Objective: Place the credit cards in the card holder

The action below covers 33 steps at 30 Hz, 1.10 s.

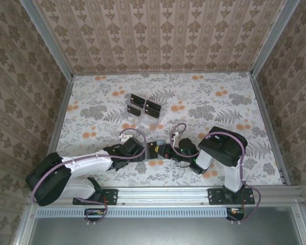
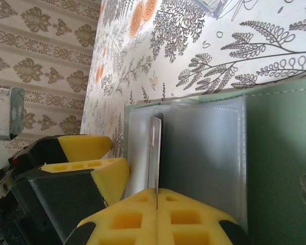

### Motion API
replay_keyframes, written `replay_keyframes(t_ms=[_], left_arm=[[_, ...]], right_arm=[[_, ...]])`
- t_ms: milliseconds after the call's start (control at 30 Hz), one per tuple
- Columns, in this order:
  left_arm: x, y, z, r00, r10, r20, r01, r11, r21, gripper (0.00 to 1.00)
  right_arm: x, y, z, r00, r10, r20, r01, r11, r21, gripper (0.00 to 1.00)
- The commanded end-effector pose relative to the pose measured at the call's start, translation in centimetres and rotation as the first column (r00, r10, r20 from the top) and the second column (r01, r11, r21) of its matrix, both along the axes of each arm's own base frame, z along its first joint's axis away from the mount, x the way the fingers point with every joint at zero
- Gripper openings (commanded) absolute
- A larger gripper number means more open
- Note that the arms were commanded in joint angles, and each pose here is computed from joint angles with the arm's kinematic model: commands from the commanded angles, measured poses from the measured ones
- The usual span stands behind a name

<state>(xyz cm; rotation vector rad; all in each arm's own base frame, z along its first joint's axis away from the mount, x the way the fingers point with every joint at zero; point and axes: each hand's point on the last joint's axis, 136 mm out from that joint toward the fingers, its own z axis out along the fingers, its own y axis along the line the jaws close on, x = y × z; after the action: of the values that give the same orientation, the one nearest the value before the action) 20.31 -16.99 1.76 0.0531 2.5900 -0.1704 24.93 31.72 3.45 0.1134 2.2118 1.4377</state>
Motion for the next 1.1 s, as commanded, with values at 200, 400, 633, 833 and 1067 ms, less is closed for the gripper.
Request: replay_keyframes(t_ms=[200, 400, 633, 833, 1067], left_arm=[[-3.6, 4.0, -3.6, 0.988, 0.013, -0.153, 0.011, 0.987, 0.158, 1.00], [-3.6, 4.0, -3.5, 0.989, 0.012, -0.149, 0.012, 0.988, 0.156, 1.00], [-3.2, 3.8, -2.5, 0.991, 0.011, -0.132, 0.009, 0.988, 0.153, 1.00], [-2.3, 3.9, -1.0, 0.994, 0.025, -0.106, -0.011, 0.991, 0.130, 1.00], [-1.8, 4.7, 0.1, 0.995, 0.052, -0.088, -0.042, 0.993, 0.110, 1.00]], right_arm=[[-1.4, -0.7, -5.3, 0.991, 0.014, -0.136, -0.032, 0.991, -0.131, 0.00], [-1.7, -0.8, -6.0, 0.986, 0.016, -0.163, -0.044, 0.985, -0.168, 0.00], [-1.6, -1.2, -5.2, 0.986, 0.016, -0.163, -0.051, 0.976, -0.211, 0.18], [-1.0, -1.1, -3.4, 0.990, 0.036, -0.133, -0.072, 0.958, -0.279, 0.36], [-0.6, -1.0, -2.5, 0.990, 0.063, -0.128, -0.106, 0.926, -0.363, 0.37]])
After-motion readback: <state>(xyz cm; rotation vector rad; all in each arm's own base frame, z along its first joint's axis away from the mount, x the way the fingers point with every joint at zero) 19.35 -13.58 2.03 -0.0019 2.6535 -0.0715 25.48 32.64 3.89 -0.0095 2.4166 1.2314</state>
